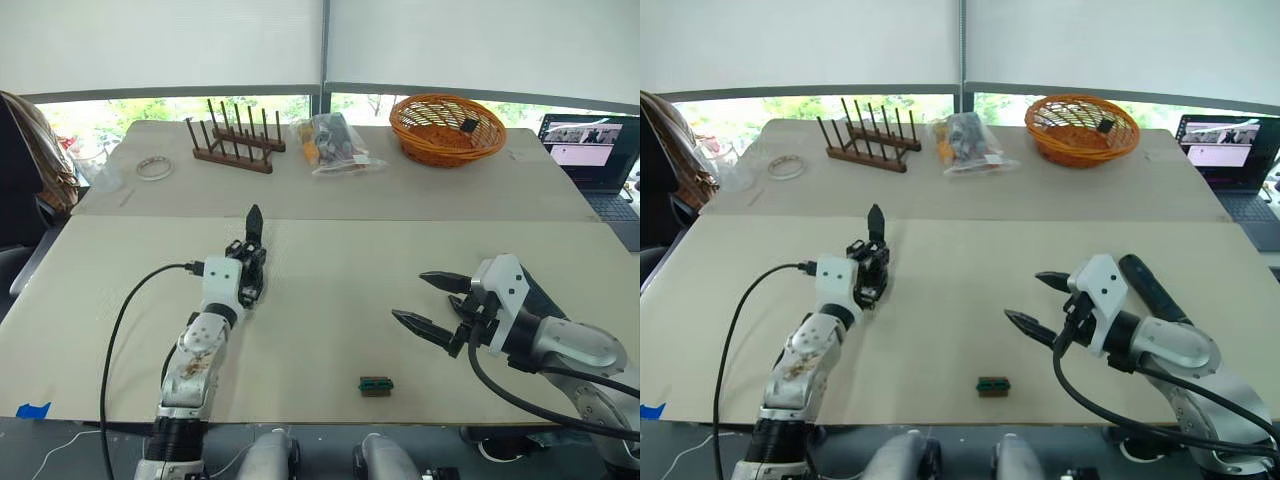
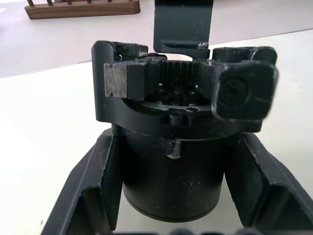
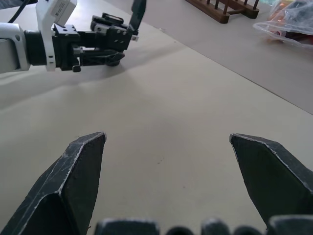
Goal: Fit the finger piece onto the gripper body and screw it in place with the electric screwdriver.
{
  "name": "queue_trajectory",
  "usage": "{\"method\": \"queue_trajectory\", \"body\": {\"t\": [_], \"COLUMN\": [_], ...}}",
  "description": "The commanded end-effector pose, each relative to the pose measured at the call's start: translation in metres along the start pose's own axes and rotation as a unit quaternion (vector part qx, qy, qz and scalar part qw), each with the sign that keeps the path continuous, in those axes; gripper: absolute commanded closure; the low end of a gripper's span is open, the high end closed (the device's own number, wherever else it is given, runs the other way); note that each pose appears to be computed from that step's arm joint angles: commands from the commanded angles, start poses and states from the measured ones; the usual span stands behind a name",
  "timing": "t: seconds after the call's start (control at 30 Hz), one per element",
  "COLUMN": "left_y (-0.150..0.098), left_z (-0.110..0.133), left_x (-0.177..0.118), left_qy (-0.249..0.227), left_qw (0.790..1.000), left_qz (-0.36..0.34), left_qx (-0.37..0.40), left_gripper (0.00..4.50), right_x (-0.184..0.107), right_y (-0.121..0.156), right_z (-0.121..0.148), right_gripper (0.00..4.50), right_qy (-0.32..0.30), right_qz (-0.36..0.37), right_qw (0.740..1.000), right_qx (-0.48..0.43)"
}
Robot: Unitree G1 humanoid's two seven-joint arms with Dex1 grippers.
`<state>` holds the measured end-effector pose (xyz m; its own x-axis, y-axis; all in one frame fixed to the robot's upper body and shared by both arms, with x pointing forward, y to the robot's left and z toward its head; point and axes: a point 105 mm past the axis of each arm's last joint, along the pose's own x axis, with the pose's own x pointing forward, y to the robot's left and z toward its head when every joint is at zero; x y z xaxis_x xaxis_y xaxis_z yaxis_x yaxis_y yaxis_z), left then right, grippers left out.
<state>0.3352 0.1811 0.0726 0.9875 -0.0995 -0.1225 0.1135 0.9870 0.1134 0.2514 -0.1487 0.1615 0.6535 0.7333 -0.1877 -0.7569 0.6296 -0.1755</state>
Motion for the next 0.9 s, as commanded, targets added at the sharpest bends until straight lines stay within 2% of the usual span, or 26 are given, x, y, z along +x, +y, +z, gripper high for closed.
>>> {"method": "queue_trajectory", "body": {"t": [0.03,0.27,0.37,0.47,0.67,0.9], "left_y": [0.011,0.020,0.021,0.024,0.057,0.055], "left_z": [-0.007,-0.011,-0.016,-0.010,0.000,0.022], "left_x": [-0.009,-0.029,-0.034,-0.037,-0.018,0.001], "left_qy": [0.006,0.016,0.037,0.027,0.008,-0.027], "left_qw": [1.000,0.999,0.993,0.984,0.967,0.944], "left_qz": [0.006,-0.032,-0.108,-0.174,-0.231,-0.300], "left_qx": [-0.007,0.004,0.018,0.038,0.105,0.138], "left_gripper": [0.04,0.04,0.04,0.04,0.04,0.04], "right_x": [-0.002,0.001,0.003,0.005,0.009,0.009], "right_y": [0.000,-0.001,-0.001,-0.001,-0.003,-0.004], "right_z": [0.012,0.010,0.011,0.012,0.018,0.020], "right_gripper": [0.00,0.00,0.00,0.00,0.00,0.00], "right_qy": [-0.019,-0.020,-0.024,-0.026,-0.030,-0.027], "right_qz": [-0.008,-0.009,-0.005,0.001,0.015,0.022], "right_qw": [0.999,0.999,0.999,0.999,0.999,0.999], "right_qx": [-0.025,-0.024,-0.023,-0.025,-0.031,-0.035]}}
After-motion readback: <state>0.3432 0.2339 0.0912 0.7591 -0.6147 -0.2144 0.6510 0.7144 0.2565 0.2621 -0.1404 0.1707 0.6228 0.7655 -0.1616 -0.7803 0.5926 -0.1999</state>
